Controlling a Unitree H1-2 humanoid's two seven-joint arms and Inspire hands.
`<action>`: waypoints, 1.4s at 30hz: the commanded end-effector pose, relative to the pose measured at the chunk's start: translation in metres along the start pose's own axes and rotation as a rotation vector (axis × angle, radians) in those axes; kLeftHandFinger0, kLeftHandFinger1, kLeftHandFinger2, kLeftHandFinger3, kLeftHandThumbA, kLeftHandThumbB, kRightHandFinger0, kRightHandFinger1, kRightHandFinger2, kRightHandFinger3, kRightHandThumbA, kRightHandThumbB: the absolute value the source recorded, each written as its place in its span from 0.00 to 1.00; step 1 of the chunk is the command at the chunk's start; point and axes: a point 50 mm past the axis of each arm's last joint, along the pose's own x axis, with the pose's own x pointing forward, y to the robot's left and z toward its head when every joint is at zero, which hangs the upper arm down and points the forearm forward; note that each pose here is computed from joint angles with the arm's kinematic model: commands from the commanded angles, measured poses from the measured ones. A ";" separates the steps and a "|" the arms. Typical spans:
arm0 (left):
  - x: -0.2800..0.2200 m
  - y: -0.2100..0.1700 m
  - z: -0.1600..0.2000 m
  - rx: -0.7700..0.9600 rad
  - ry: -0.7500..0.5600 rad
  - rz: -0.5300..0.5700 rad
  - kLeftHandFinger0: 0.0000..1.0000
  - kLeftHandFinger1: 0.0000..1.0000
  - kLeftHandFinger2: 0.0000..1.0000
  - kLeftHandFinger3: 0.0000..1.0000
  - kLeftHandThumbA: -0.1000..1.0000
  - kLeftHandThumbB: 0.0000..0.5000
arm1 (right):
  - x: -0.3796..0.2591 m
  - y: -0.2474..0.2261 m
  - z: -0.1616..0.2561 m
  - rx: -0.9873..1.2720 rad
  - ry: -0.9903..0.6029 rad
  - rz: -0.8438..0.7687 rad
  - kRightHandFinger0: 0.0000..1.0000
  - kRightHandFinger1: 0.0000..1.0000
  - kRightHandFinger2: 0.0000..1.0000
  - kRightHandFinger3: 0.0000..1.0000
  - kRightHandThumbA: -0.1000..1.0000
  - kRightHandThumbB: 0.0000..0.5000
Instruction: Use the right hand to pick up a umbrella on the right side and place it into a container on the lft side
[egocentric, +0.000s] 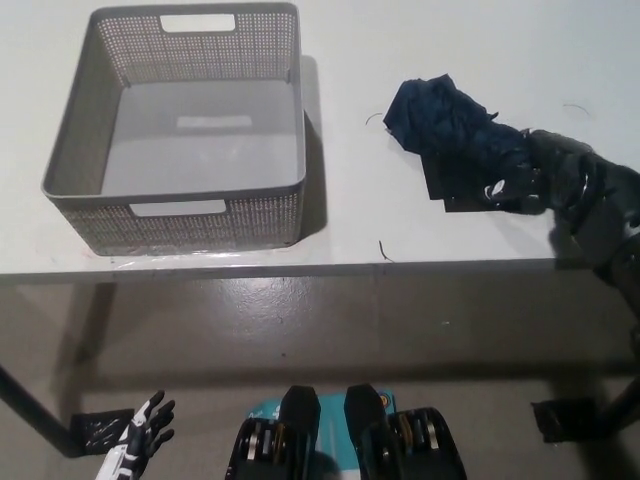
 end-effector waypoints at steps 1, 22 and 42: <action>0.001 0.004 0.013 0.028 -0.064 0.005 1.00 1.00 1.00 1.00 1.00 0.32 | -0.005 0.027 -0.016 0.048 -0.104 -0.296 0.00 0.01 0.18 0.28 0.00 0.42; 0.005 0.003 0.014 -0.001 -0.056 0.001 1.00 1.00 1.00 1.00 1.00 0.34 | -0.027 -0.086 0.105 0.348 -0.504 -0.603 0.00 0.50 0.84 1.00 0.00 0.18; -0.013 -0.003 0.009 0.000 -0.031 0.003 1.00 1.00 1.00 1.00 1.00 0.49 | -0.137 -0.159 0.319 0.504 -0.928 -0.474 0.00 0.36 0.75 0.85 0.00 0.41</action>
